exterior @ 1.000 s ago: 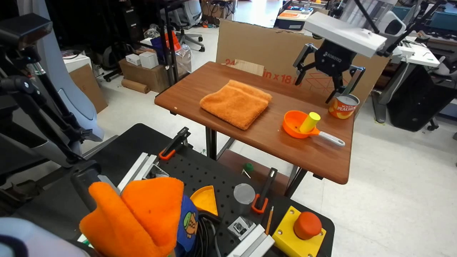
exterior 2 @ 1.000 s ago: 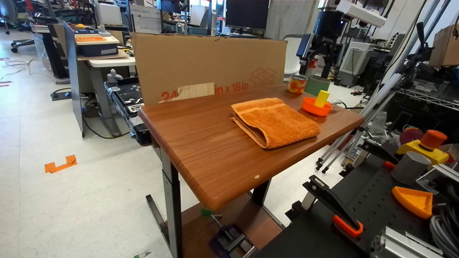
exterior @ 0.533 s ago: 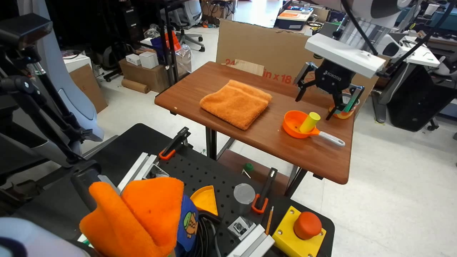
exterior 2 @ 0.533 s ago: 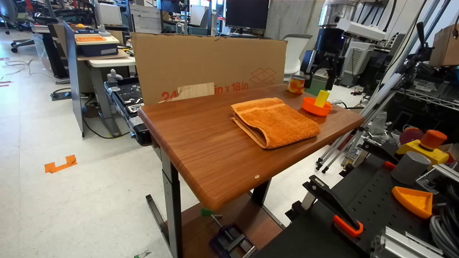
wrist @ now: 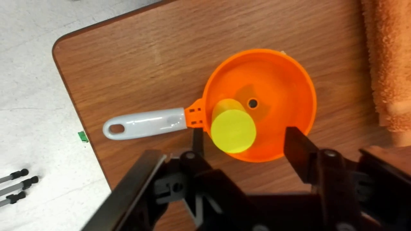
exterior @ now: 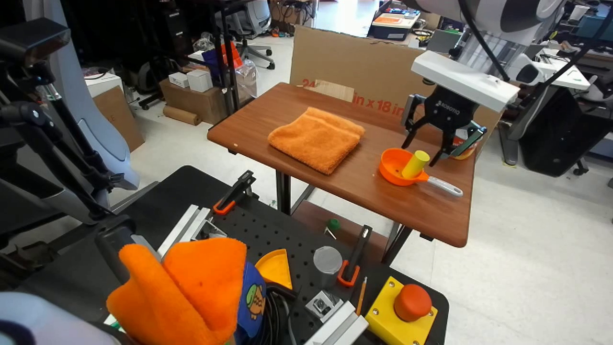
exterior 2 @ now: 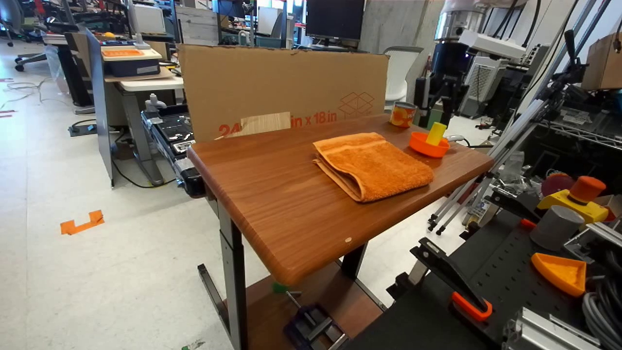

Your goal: Pick up the yellow block from the orange pot and put it on the table.

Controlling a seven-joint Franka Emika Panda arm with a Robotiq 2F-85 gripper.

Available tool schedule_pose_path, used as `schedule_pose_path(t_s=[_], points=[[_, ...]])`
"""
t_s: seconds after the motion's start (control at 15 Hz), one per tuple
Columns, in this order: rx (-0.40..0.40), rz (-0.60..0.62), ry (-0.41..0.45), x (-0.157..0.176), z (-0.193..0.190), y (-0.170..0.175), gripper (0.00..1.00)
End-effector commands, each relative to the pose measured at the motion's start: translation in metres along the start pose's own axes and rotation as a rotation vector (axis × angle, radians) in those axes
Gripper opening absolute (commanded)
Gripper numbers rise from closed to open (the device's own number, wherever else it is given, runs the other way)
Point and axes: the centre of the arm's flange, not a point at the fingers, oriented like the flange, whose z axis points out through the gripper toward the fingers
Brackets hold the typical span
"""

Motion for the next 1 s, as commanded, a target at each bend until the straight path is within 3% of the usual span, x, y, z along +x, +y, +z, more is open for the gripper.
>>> schedule_pose_path(t_s=[0.0, 0.27, 0.47, 0.8, 0.93], points=[[0.001, 0.023, 0.016, 0.001, 0.003, 0.002, 0.38], [0.010, 0.096, -0.014, 0.001, -0.011, -0.001, 0.16], [0.035, 0.121, -0.017, -0.003, -0.030, -0.010, 0.16], [0.038, 0.172, -0.093, -0.020, -0.084, -0.052, 0.16], [0.030, 0.204, -0.048, -0.018, -0.106, -0.073, 0.16]])
